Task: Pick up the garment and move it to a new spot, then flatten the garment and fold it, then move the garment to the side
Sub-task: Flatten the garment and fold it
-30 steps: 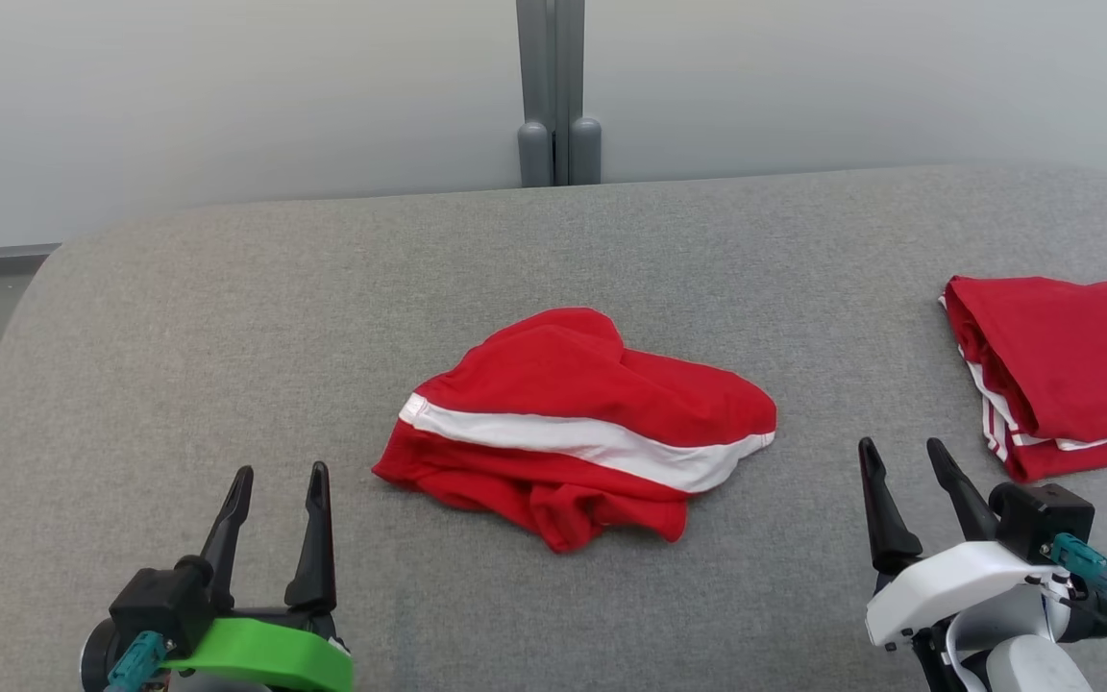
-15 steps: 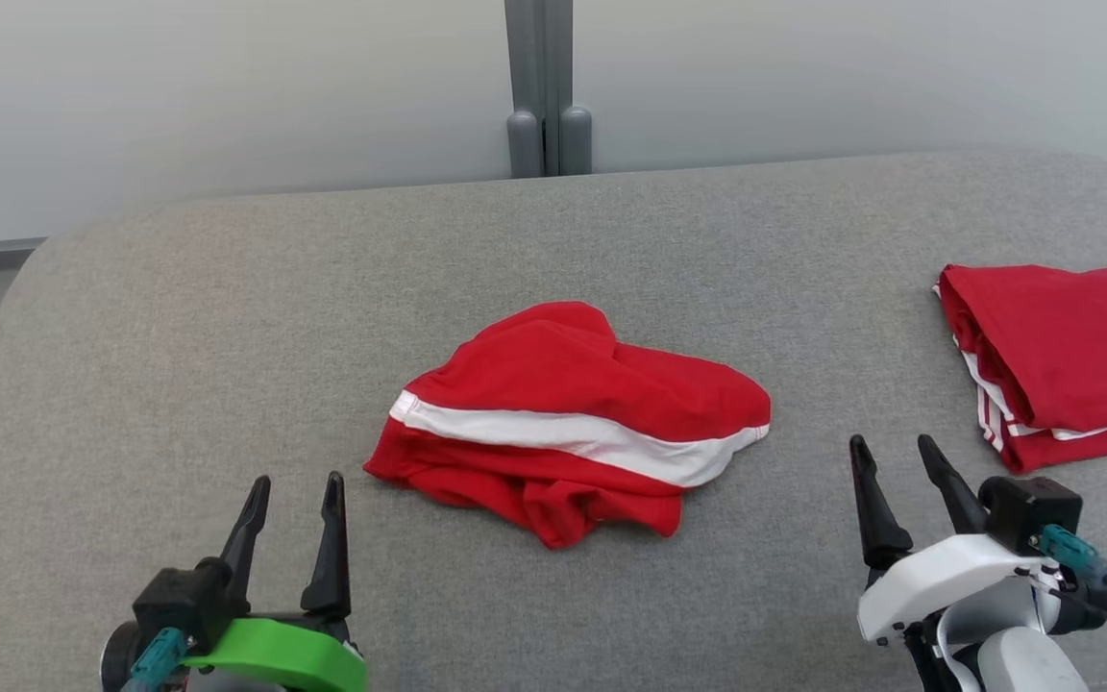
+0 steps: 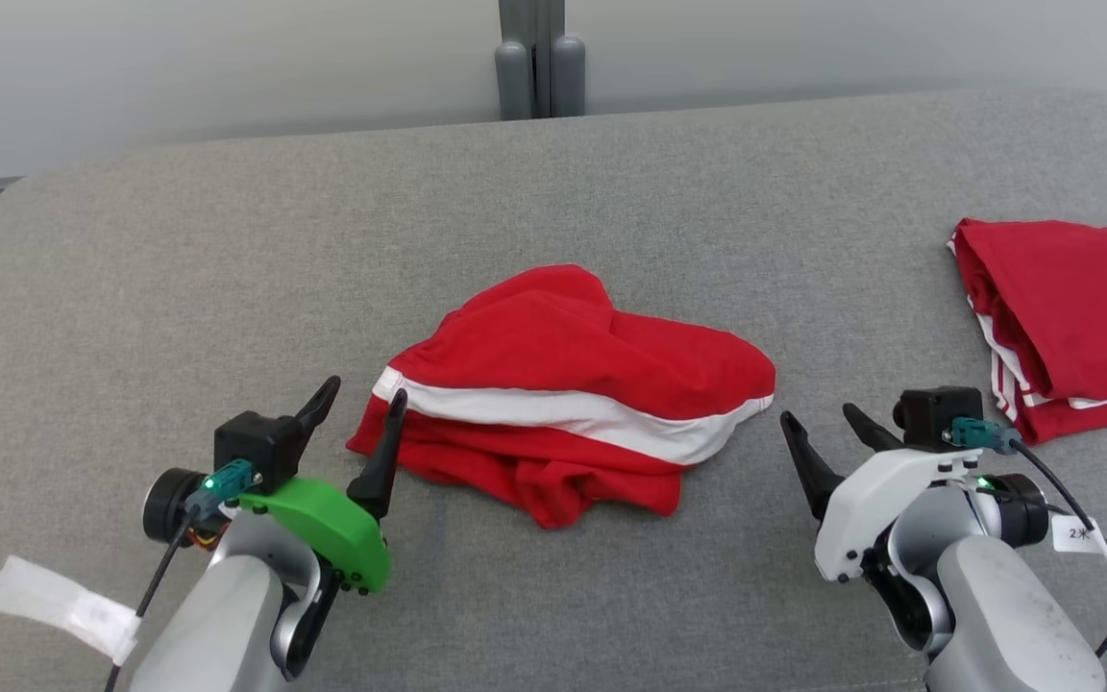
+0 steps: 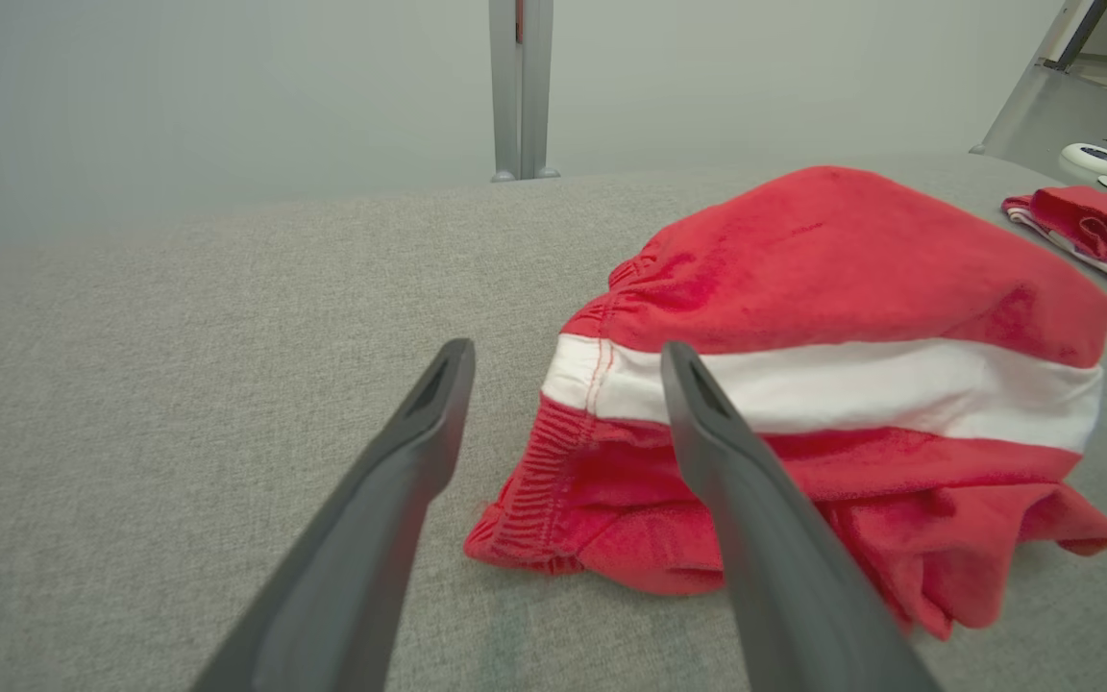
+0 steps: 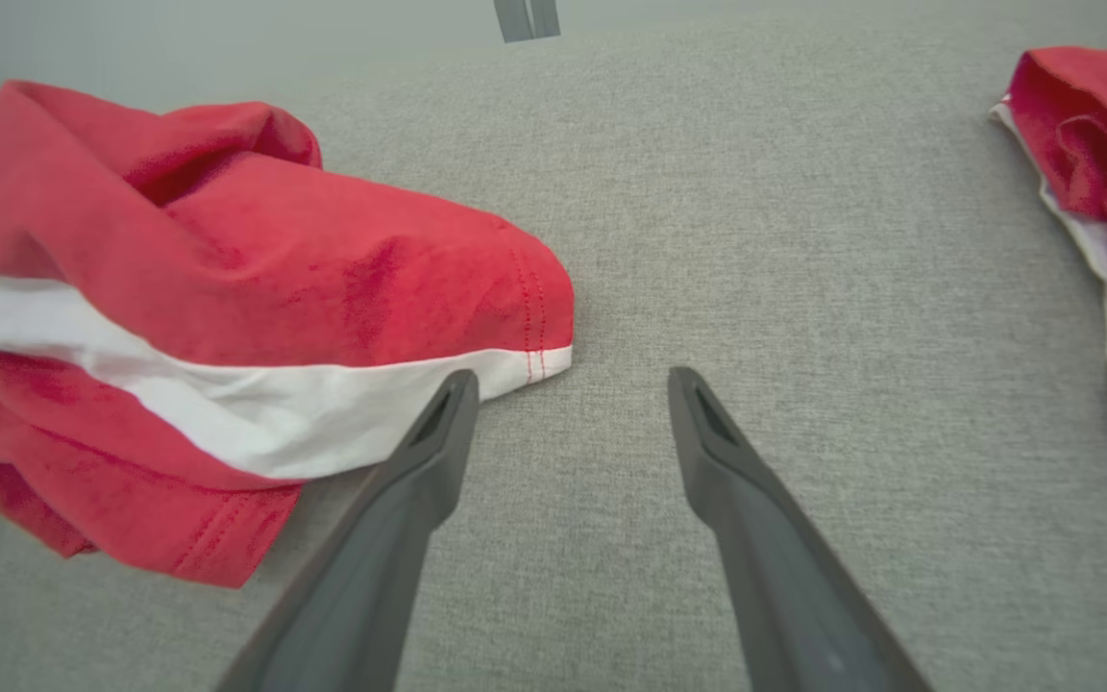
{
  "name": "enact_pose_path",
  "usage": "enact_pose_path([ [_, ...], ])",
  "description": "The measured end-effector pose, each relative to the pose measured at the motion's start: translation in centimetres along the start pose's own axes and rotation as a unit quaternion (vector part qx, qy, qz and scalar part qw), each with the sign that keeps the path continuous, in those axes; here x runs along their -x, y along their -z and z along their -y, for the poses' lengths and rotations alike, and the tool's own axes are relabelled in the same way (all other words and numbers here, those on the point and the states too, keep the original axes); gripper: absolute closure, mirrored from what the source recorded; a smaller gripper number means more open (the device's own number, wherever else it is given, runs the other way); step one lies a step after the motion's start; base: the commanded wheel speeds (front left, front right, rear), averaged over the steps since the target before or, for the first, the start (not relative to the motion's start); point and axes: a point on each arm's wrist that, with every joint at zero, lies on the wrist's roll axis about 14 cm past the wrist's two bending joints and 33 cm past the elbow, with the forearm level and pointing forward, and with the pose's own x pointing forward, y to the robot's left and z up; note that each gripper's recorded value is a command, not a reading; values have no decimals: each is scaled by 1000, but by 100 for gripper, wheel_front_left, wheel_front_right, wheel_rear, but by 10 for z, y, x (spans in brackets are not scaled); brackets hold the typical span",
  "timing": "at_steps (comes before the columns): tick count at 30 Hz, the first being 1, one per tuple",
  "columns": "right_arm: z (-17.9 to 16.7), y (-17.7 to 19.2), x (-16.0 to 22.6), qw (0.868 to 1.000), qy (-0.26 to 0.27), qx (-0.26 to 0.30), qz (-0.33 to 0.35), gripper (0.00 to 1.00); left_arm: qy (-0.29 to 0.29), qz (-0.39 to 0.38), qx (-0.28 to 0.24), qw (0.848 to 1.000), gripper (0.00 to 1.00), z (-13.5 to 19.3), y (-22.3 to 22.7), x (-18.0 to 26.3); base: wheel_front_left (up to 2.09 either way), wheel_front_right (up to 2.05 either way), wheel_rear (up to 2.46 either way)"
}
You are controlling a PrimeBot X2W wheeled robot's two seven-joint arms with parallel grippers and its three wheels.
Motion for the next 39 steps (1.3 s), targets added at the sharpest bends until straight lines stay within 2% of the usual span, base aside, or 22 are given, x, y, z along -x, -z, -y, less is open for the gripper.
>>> enact_pose_path([
  [9,0,15,-33,999,-14,10,-39,0,50,-57,3,997,0,12,25,-27,0,0,0],
  [21,-16,39,-44,997,-43,33,-63,0,31,-64,13,997,0,-5,40,-34,0,0,0],
  [28,-1,25,-52,999,-18,19,-28,0,25,-62,13,998,0,-5,42,-35,0,0,0],
  [39,-15,32,-64,997,-40,35,-59,0,17,-64,17,998,0,-7,45,-35,0,0,0],
])
